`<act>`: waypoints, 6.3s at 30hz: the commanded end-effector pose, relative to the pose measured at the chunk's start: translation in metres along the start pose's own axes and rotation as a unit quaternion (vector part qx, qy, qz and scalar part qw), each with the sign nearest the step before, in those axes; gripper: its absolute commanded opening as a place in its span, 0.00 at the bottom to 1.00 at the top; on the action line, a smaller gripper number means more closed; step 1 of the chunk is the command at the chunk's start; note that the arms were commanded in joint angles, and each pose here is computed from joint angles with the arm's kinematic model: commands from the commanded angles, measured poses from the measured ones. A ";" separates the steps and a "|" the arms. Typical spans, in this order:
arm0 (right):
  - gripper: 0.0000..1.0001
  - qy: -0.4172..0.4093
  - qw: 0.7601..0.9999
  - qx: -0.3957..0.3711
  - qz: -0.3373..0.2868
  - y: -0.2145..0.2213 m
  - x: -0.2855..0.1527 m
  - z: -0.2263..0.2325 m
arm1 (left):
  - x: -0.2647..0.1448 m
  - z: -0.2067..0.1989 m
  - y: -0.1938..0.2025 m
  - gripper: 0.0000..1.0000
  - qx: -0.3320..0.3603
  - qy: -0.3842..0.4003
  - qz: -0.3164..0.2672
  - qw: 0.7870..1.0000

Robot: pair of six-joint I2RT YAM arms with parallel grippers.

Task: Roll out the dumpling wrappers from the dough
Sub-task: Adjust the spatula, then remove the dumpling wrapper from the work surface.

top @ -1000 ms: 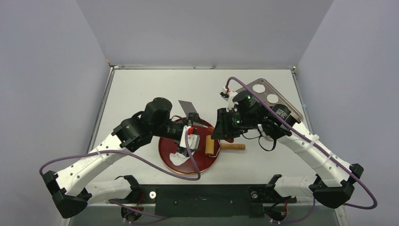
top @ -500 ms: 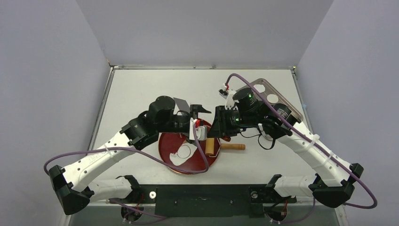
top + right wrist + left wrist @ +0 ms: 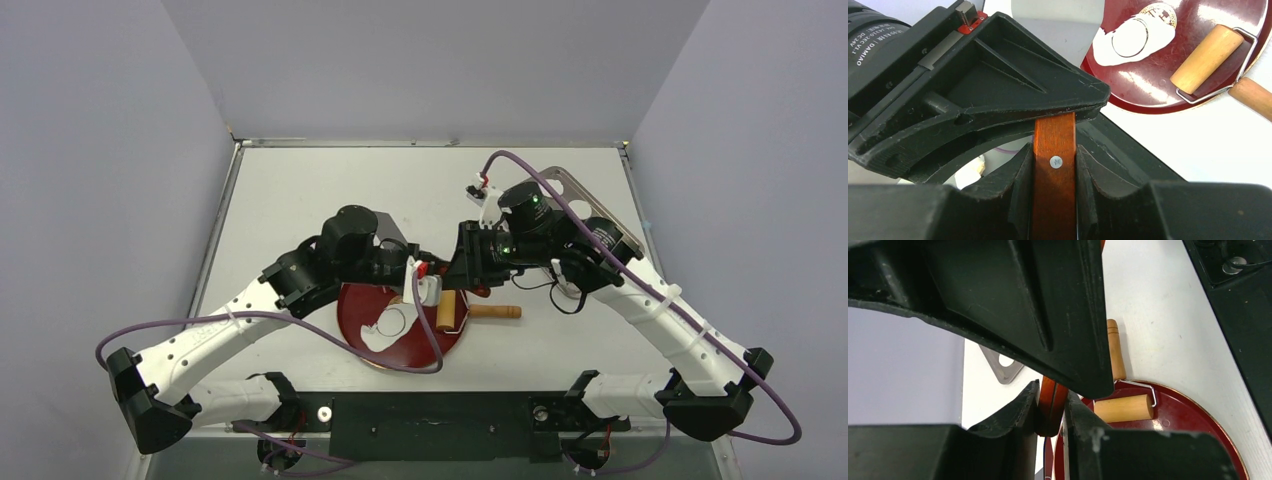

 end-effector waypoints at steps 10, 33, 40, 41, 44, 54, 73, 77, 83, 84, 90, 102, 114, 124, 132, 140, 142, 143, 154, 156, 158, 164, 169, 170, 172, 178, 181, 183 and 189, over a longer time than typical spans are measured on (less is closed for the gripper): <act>0.85 -0.029 0.977 -0.122 -0.171 -0.063 -0.065 0.019 | -0.019 -0.004 -0.047 0.00 -0.208 0.015 -0.086 0.974; 0.82 -0.170 0.878 -0.357 -0.269 -0.081 -0.076 0.065 | -0.042 -0.012 -0.083 0.00 -0.311 0.069 -0.154 0.935; 0.67 -0.209 0.879 -0.357 -0.238 -0.081 -0.051 0.075 | -0.043 -0.012 -0.085 0.00 -0.314 0.075 -0.156 0.934; 0.63 -0.216 0.877 -0.359 -0.234 -0.080 -0.050 0.078 | -0.043 -0.012 -0.086 0.00 -0.316 0.076 -0.157 0.933; 0.52 -0.229 0.879 -0.357 -0.220 -0.077 -0.044 0.079 | -0.044 -0.012 -0.089 0.00 -0.313 0.078 -0.161 0.933; 0.28 -0.232 0.886 -0.347 -0.201 -0.069 -0.036 0.074 | -0.044 -0.012 -0.088 0.00 -0.319 0.083 -0.161 0.930; 0.00 -0.034 0.944 -0.234 -0.231 -0.078 -0.008 0.004 | -0.058 0.012 -0.053 0.40 -0.364 -0.025 -0.134 0.921; 0.00 -0.021 0.948 -0.192 -0.254 -0.080 -0.002 -0.003 | -0.066 0.019 -0.043 0.43 -0.379 -0.059 -0.131 0.914; 0.00 -0.022 0.946 -0.130 -0.295 -0.079 0.003 -0.004 | -0.083 0.045 0.010 0.47 -0.512 -0.173 -0.080 0.838; 0.00 -0.011 0.946 -0.122 -0.299 -0.077 0.005 -0.008 | -0.084 0.040 0.025 0.48 -0.540 -0.181 -0.052 0.820; 0.00 0.016 0.947 -0.089 -0.309 -0.070 0.016 -0.020 | -0.106 0.041 0.077 0.51 -0.618 -0.257 0.049 0.741; 0.00 0.043 0.951 -0.077 -0.297 -0.069 0.033 -0.026 | -0.145 0.024 0.212 0.57 -0.644 -0.368 0.300 0.600; 0.00 0.053 0.955 -0.073 -0.282 -0.066 0.043 -0.029 | -0.126 0.036 0.279 0.59 -0.587 -0.383 0.338 0.627; 0.00 0.047 0.957 -0.084 -0.274 -0.065 0.045 -0.027 | -0.106 0.023 0.307 0.60 -0.586 -0.404 0.347 0.610; 0.00 0.045 0.959 -0.090 -0.264 -0.061 0.051 -0.029 | -0.093 0.014 0.323 0.57 -0.621 -0.393 0.349 0.582; 0.00 0.053 0.959 -0.091 -0.262 -0.060 0.055 -0.033 | -0.088 0.020 0.334 0.34 -0.638 -0.399 0.348 0.559; 0.00 0.055 0.959 -0.095 -0.263 -0.061 0.054 -0.033 | -0.085 0.020 0.333 0.30 -0.644 -0.394 0.342 0.560; 0.00 0.056 0.958 -0.097 -0.264 -0.062 0.054 -0.033 | -0.084 0.021 0.333 0.28 -0.644 -0.393 0.339 0.561; 0.00 0.080 0.957 -0.109 -0.258 -0.064 0.055 -0.052 | -0.079 0.033 0.338 0.00 -0.646 -0.406 0.321 0.561; 0.00 0.085 0.957 -0.109 -0.256 -0.065 0.057 -0.055 | -0.079 0.038 0.340 0.00 -0.648 -0.412 0.313 0.558; 0.00 0.086 0.957 -0.109 -0.253 -0.066 0.061 -0.056 | -0.077 0.041 0.340 0.00 -0.652 -0.411 0.308 0.557; 0.00 0.102 0.958 -0.113 -0.244 -0.067 0.064 -0.065 | -0.075 0.053 0.339 0.00 -0.648 -0.415 0.300 0.564; 0.00 0.111 0.957 -0.116 -0.240 -0.065 0.057 -0.071 | -0.076 0.051 0.338 0.00 -0.646 -0.415 0.297 0.568; 0.00 0.112 0.957 -0.116 -0.241 -0.064 0.054 -0.070 | -0.076 0.050 0.338 0.00 -0.646 -0.415 0.297 0.568; 0.00 0.111 0.955 -0.118 -0.247 -0.065 0.050 -0.069 | -0.076 0.050 0.337 0.00 -0.645 -0.414 0.296 0.570; 0.00 0.109 0.953 -0.116 -0.257 -0.070 0.056 -0.074 | -0.077 0.048 0.337 0.00 -0.644 -0.413 0.295 0.572; 0.00 0.093 0.952 -0.113 -0.269 -0.075 0.058 -0.068 | -0.077 0.047 0.336 0.00 -0.645 -0.412 0.295 0.573; 0.00 0.084 0.951 -0.112 -0.274 -0.077 0.058 -0.065 | -0.077 0.047 0.336 0.00 -0.644 -0.412 0.295 0.573; 0.00 0.084 0.953 -0.110 -0.270 -0.077 0.064 -0.067 | -0.077 0.047 0.335 0.00 -0.644 -0.412 0.293 0.575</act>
Point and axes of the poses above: each gripper's point midway between its finger pads, its own x axis out along the fingers, its own z axis along the line the jaws close on, y = z × x, the point moved 2 cm from there along -x, back along the fingers, and after that the axes turned 15 degrees about -x, right-handed, at the moved point
